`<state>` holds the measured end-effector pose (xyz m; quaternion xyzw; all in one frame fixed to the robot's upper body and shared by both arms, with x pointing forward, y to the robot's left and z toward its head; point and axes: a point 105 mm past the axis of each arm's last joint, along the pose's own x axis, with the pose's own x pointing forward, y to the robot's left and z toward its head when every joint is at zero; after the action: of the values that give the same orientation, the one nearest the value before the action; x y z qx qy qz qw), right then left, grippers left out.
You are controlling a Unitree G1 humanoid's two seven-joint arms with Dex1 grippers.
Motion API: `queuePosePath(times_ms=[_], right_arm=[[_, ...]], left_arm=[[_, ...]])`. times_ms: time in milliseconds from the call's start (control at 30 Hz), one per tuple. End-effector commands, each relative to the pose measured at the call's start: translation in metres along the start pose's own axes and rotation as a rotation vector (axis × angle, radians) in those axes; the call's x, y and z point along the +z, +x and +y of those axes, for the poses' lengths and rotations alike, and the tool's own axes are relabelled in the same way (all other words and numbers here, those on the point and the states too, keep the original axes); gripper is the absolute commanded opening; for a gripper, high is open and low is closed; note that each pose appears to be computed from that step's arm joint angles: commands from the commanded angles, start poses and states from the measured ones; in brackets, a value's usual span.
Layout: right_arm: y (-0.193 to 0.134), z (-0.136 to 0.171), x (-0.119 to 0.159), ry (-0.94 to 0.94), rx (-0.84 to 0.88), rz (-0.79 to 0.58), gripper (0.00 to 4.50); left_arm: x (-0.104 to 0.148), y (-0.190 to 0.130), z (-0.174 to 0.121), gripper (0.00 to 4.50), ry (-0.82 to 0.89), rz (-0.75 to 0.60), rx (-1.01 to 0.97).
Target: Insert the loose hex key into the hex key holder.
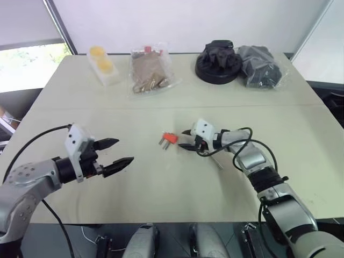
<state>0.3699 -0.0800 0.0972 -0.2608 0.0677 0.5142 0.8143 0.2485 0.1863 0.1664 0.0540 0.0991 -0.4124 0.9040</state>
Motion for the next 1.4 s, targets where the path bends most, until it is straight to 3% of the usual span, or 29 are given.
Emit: queuePosePath(times_ms=[33, 667, 1367, 1400], right_arm=[[0.005, 0.007, 0.009, 0.009, 0.020, -0.042, 2.58], [0.014, 0.012, 0.013, 0.109, 0.037, -0.056, 2.58], [0.025, 0.010, 0.000, 0.162, -0.062, 0.000, 2.58], [0.026, 0.010, -0.001, 0.164, -0.065, 0.002, 2.32]], left_arm=[[0.012, -0.005, -0.002, 4.46, 0.056, -0.030, 0.007], [0.013, -0.003, -0.004, 4.46, 0.056, -0.059, 0.030], [0.007, -0.003, -0.008, 4.46, 0.066, -0.048, 0.041], [0.007, -0.003, -0.008, 4.49, 0.066, -0.047, 0.041]])
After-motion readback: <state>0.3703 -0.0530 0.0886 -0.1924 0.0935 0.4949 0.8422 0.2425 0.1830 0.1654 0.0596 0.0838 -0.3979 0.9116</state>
